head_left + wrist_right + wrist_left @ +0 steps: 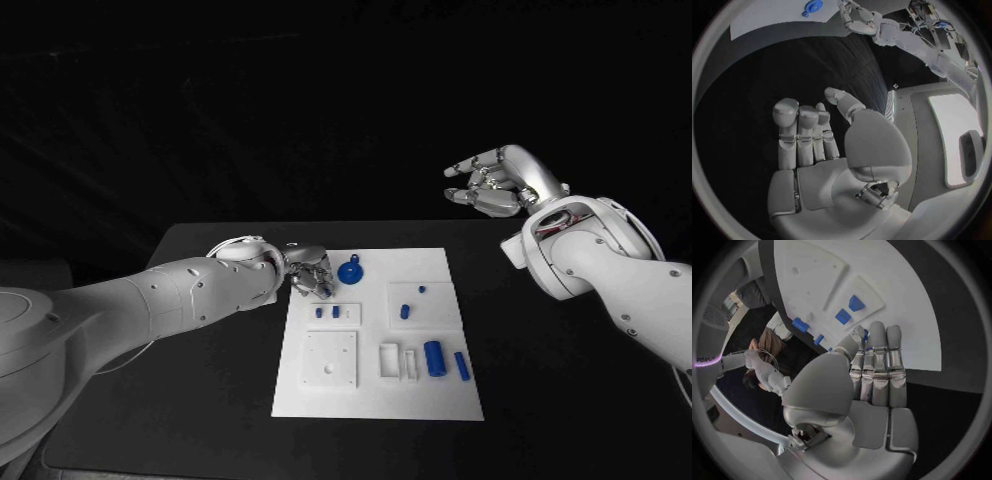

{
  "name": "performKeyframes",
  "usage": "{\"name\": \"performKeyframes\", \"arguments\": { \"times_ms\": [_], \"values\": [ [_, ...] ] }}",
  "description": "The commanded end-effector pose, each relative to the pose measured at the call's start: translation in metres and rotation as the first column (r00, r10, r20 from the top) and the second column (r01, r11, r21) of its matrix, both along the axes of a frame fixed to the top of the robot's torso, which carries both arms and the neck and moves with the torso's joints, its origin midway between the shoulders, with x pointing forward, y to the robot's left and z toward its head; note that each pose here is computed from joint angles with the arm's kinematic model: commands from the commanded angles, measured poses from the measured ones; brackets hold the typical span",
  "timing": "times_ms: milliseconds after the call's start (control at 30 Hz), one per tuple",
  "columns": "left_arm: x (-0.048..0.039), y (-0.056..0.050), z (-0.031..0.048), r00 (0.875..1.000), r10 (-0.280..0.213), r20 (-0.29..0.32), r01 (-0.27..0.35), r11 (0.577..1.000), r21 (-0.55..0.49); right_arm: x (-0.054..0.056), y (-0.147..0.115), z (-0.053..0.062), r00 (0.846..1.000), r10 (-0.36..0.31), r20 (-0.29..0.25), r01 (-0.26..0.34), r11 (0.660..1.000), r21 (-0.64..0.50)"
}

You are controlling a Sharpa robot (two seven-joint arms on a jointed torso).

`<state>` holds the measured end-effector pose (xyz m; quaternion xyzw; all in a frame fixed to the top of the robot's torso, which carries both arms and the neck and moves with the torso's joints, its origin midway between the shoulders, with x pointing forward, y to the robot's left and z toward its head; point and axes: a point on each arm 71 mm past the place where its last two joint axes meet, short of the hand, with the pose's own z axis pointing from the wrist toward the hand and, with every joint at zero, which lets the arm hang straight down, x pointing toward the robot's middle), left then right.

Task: Assemble the parts on the task board

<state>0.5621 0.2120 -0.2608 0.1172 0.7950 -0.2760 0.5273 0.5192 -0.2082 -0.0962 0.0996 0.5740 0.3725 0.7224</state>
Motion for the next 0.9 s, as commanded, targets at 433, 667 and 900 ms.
{"name": "performKeyframes", "arguments": {
  "times_ms": [433, 667, 900],
  "values": [
    [0.0013, -0.0031, -0.0018, 0.999, 0.019, 0.025, -0.019, 1.000, 0.001, 0.0003, -0.0017, -0.0010, 1.000, 0.024, -0.014, -0.024, 0.999, 0.035],
    [0.0018, -0.0053, -0.0024, 0.999, 0.028, 0.022, -0.028, 1.000, 0.009, -0.0006, -0.0002, 0.0001, 1.000, 0.029, 0.004, -0.029, 0.999, 0.015],
    [0.0023, -0.0081, -0.0029, 0.999, 0.029, 0.019, -0.030, 0.999, 0.012, -0.0012, 0.0016, 0.0006, 0.999, 0.034, 0.009, -0.034, 0.999, 0.005]
  ]
}}
